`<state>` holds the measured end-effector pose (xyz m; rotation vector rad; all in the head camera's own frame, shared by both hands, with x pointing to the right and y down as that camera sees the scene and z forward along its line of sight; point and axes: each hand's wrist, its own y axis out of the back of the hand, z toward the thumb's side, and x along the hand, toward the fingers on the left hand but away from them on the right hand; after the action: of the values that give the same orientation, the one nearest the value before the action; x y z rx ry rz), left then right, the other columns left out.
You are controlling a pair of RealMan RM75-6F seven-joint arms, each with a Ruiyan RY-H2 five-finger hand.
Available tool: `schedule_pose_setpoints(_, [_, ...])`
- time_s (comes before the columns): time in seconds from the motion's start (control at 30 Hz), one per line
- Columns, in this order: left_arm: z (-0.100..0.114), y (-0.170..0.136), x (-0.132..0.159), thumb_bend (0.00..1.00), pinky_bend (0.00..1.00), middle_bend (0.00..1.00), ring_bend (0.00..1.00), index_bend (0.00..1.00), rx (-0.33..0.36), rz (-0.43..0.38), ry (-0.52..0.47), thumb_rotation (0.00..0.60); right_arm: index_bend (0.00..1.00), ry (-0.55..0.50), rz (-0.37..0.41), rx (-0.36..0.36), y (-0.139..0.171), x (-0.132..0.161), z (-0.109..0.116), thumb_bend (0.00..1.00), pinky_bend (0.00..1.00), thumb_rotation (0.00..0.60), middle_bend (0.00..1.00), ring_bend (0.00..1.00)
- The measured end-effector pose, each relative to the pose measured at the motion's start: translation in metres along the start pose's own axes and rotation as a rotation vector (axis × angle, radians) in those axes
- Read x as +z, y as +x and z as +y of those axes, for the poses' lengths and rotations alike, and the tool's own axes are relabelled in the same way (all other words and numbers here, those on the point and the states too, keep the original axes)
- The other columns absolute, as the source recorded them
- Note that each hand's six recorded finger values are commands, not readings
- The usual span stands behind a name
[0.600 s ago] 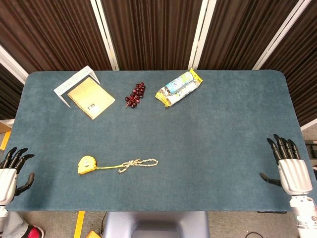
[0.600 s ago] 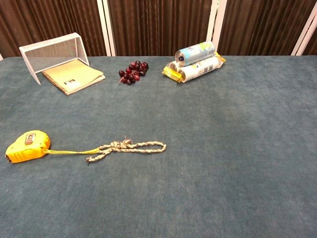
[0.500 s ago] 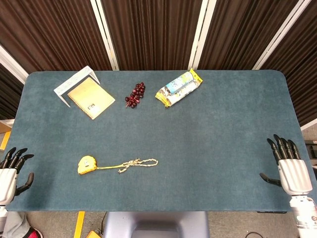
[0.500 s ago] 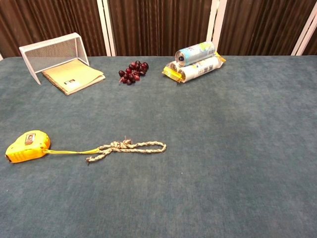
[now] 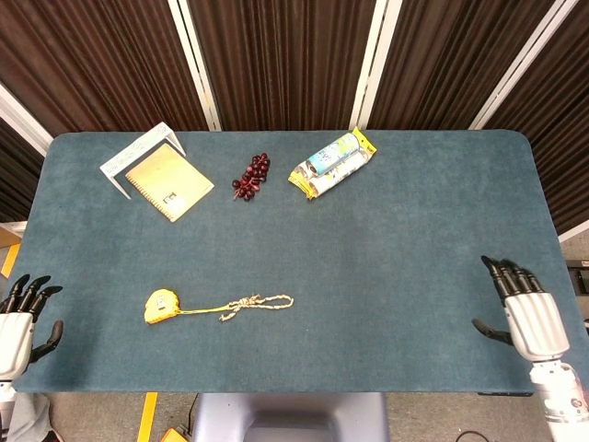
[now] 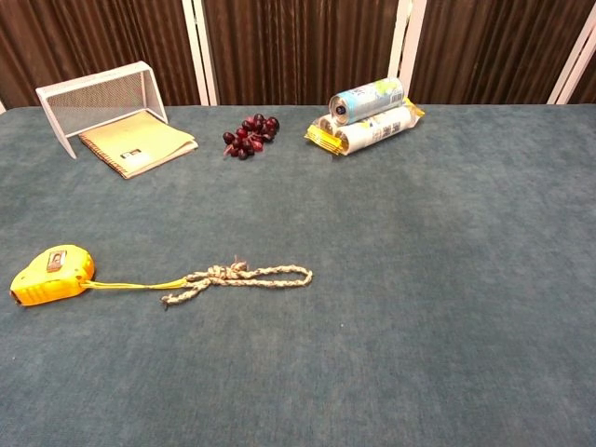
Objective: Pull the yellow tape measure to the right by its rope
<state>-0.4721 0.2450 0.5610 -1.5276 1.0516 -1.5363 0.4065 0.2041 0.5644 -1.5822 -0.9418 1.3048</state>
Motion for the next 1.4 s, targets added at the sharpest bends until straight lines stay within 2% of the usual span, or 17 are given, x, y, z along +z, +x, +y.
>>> schedule_pose_setpoints(0.07, [0.001, 0.000, 0.000, 0.44, 0.31, 0.14, 0.05, 0.23, 0.003, 0.000, 0.000, 0.600, 0.30, -0.020, 0.052, -0.004, -0.005, 0.011, -0.001, 0.03, 0.97, 0.600, 0.83, 0.85])
schedule_pose_setpoints(0.17, [0.003, -0.001, 0.003, 0.44, 0.31, 0.14, 0.05, 0.23, 0.014, -0.012, 0.001, 0.600, 0.38, -0.059, 0.153, 0.018, -0.013, 0.033, -0.003, 0.06, 1.00, 0.600, 0.90, 0.93])
schedule_pose_setpoints(0.33, [0.003, -0.002, 0.003, 0.44, 0.31, 0.14, 0.05, 0.23, 0.014, -0.009, 0.009, 0.600, 0.41, -0.114, 0.300, 0.125, -0.028, 0.076, -0.012, 0.09, 1.00, 0.600, 0.95, 0.98])
schedule_pose_setpoints(0.53, [0.005, -0.001, -0.002, 0.44, 0.31, 0.14, 0.05, 0.23, 0.018, 0.013, 0.020, 0.600, 0.45, -0.050, 0.421, 0.209, -0.050, 0.122, -0.023, 0.10, 1.00, 0.600, 0.99, 1.00])
schedule_pose_setpoints(0.63, [0.005, -0.001, -0.001, 0.44, 0.31, 0.14, 0.05, 0.23, 0.021, 0.010, 0.022, 0.600, 0.49, -0.035, 0.447, 0.255, -0.065, 0.142, -0.031, 0.15, 1.00, 0.600, 1.00, 1.00])
schedule_pose_setpoints(0.73, [0.005, -0.001, 0.001, 0.44, 0.31, 0.14, 0.05, 0.23, 0.017, 0.003, 0.022, 0.600, 0.55, -0.048, 0.465, 0.317, -0.078, 0.163, -0.041, 0.28, 1.00, 0.600, 1.00, 1.00])
schedule_pose_setpoints(0.83, [0.003, -0.001, 0.001, 0.44, 0.31, 0.14, 0.05, 0.23, 0.009, 0.001, 0.023, 0.600, 0.59, -0.065, 0.496, 0.376, -0.090, 0.188, -0.050, 0.33, 1.00, 0.600, 1.00, 1.00])
schedule_pose_setpoints(1.07, [0.002, -0.001, 0.002, 0.44, 0.31, 0.14, 0.05, 0.23, -0.001, 0.001, 0.022, 0.600, 0.61, -0.081, 0.561, 0.438, -0.106, 0.239, -0.071, 0.34, 1.00, 0.600, 1.00, 1.00])
schedule_pose_setpoints(1.4, [0.004, -0.002, 0.003, 0.44, 0.31, 0.14, 0.05, 0.23, 0.001, -0.004, 0.019, 0.600, 0.57, -0.012, 0.514, 0.490, -0.133, 0.258, -0.113, 0.34, 1.00, 0.600, 1.00, 1.00])
